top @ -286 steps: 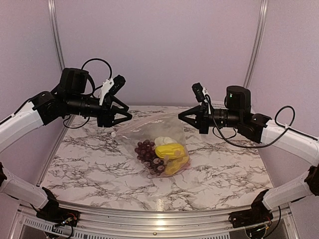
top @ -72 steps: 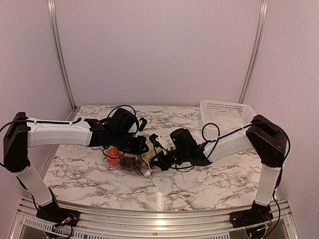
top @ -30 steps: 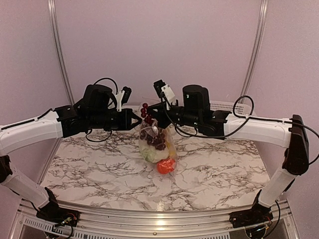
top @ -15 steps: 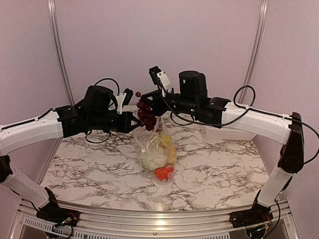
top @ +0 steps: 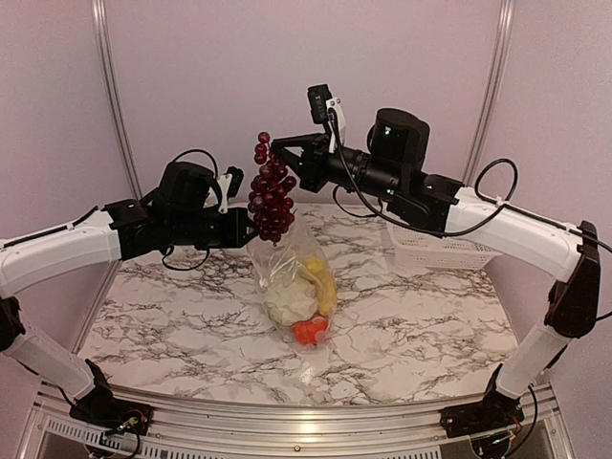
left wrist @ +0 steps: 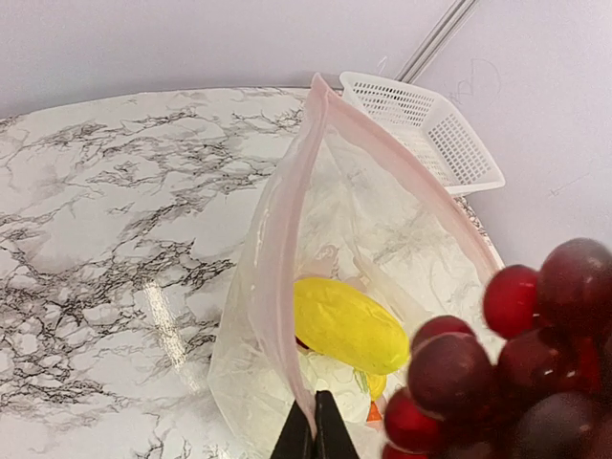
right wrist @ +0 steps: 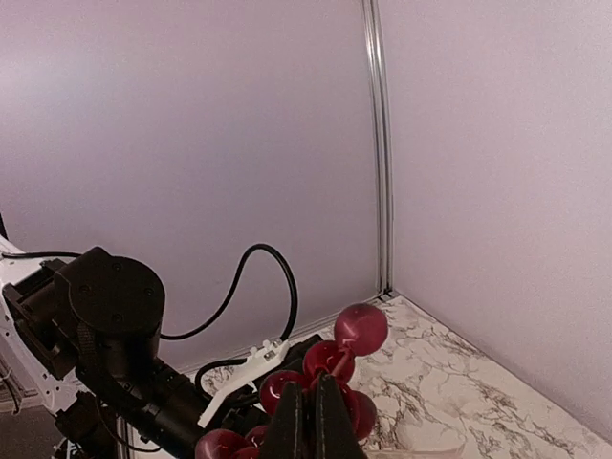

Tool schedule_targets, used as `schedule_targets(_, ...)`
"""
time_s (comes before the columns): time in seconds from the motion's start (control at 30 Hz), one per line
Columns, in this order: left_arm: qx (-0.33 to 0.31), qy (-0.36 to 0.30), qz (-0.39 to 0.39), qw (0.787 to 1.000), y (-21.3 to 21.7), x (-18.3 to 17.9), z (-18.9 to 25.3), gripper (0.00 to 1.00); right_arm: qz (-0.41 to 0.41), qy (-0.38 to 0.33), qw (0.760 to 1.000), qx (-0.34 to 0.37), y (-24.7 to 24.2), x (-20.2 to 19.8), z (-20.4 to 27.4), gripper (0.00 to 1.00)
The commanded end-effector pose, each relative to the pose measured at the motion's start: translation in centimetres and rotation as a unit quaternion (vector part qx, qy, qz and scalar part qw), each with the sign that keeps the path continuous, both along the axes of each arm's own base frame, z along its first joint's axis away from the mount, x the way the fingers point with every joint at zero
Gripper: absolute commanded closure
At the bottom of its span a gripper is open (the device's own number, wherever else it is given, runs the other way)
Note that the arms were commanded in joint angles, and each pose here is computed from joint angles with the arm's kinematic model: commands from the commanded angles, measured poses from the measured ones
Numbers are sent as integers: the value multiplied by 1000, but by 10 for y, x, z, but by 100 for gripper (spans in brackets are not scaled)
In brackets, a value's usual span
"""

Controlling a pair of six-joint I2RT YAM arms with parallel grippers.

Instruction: Open the zip-top bag and remove the fake food

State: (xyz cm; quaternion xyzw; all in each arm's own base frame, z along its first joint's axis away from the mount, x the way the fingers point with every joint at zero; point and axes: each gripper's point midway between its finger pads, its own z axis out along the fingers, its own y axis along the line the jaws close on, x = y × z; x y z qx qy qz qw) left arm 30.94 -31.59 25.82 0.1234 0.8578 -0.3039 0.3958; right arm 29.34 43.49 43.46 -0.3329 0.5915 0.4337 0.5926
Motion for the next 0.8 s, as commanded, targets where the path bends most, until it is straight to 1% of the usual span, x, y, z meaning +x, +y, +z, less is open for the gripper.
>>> schedule_targets(0.0, 7, 0, 8, 1000, 2, 6, 4, 100, -4, -52, 995, 80, -20, -7, 74, 100)
schedule_targets(0.1, 5, -1, 15, 1000, 6, 9, 7, 100, -29, -54, 994, 95, -36, 7, 87, 100)
schedule_targets(0.2, -3, -5, 29, 1000, 13, 15, 15, 100, -73, -59, 990, 102, -66, 31, 96, 100)
schedule_targets(0.37, 6, -25, 62, 998, 35, 30, 38, 100, -154, -56, 983, 86, -119, 66, 93, 100)
schedule_targets(0.57, 41, -44, 68, 996, 49, 37, 52, 100, -259, -22, 964, 53, -196, 107, 66, 100)
schedule_targets(0.67, 45, -45, 69, 996, 51, 37, 50, 100, -300, -10, 953, 38, -233, 117, 47, 100)
schedule_targets(0.77, 49, -41, 70, 995, 52, 37, 45, 100, -333, 9, 943, 16, -266, 126, 16, 100)
